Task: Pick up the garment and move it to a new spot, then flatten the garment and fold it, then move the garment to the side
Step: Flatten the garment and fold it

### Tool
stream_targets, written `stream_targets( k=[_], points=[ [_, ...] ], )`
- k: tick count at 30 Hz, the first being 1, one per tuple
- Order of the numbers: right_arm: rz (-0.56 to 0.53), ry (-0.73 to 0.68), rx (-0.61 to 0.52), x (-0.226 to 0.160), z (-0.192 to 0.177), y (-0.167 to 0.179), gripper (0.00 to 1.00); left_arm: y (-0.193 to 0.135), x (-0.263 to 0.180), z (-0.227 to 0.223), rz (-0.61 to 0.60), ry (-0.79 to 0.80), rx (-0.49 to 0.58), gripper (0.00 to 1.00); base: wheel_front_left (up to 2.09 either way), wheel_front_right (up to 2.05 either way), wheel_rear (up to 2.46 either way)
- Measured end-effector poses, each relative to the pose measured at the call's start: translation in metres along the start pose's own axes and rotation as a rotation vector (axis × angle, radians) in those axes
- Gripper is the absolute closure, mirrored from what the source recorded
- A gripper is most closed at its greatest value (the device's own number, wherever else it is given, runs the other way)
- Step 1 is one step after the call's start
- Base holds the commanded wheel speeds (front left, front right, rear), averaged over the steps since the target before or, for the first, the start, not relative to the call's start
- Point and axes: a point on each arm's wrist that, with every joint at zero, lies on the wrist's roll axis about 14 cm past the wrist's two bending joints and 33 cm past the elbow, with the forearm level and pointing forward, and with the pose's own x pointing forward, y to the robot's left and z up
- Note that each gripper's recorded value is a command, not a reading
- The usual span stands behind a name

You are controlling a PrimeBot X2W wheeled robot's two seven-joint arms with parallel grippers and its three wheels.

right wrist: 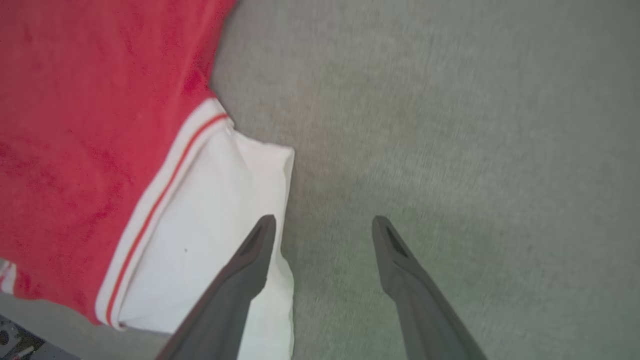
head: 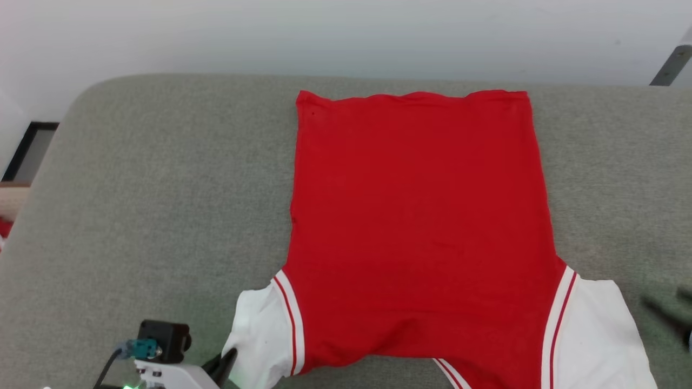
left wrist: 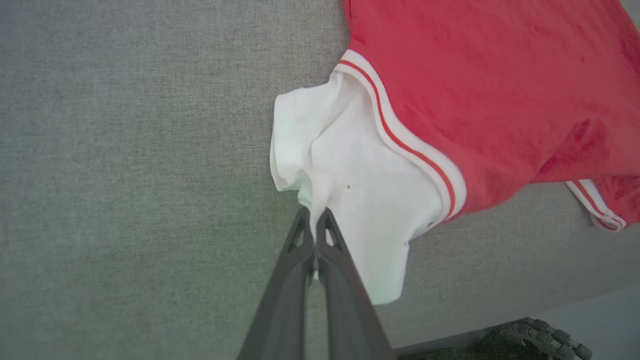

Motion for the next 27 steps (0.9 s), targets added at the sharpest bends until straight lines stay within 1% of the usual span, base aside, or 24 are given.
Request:
stream_targets(
  k=[6,9,12,13,14,15,21,25,27],
  points=[
    [-0.034,-0.273,-0.126,-0.002,0.099,0.000,0.00,-0.007,0.007,0.011,-0.027,-0.044,-0.003,1.00,0.00,0.00,0.00],
    [-0.040,-0.376,-0.164,0.007,0.141,0.004,0.00,-0.011,0.013,0.016,-0.044,-0.059,0.003,1.00,0.00,0.00,0.00],
    [-0.061,-0.427,-0.187,0.022,0.172,0.002,0.00,-0.014,0.019,0.022,-0.059,-0.078,0.003,1.00,0.00,0.00,0.00],
    [-0.068,-0.433,-0.186,0.029,0.180,0.000,0.00,-0.015,0.021,0.023,-0.062,-0.080,0.003,1.00,0.00,0.00,0.00],
    [-0.068,-0.433,-0.186,0.029,0.180,0.000,0.00,-0.015,0.021,0.023,-0.062,-0.080,0.003,1.00,0.00,0.00,0.00],
    [-0.079,-0.437,-0.181,0.044,0.194,-0.002,0.00,-0.014,0.026,0.024,-0.065,-0.081,0.003,1.00,0.00,0.00,0.00],
    [-0.098,-0.366,-0.137,0.096,0.219,-0.009,0.00,-0.013,0.035,0.024,-0.072,-0.079,0.000,1.00,0.00,0.00,0.00],
    [-0.093,-0.292,-0.097,0.135,0.224,-0.008,0.00,-0.010,0.043,0.020,-0.068,-0.067,-0.009,1.00,0.00,0.00,0.00],
    [-0.080,-0.236,-0.085,0.157,0.219,-0.004,0.00,-0.008,0.046,0.015,-0.063,-0.053,-0.019,1.00,0.00,0.00,0.00]
  ],
)
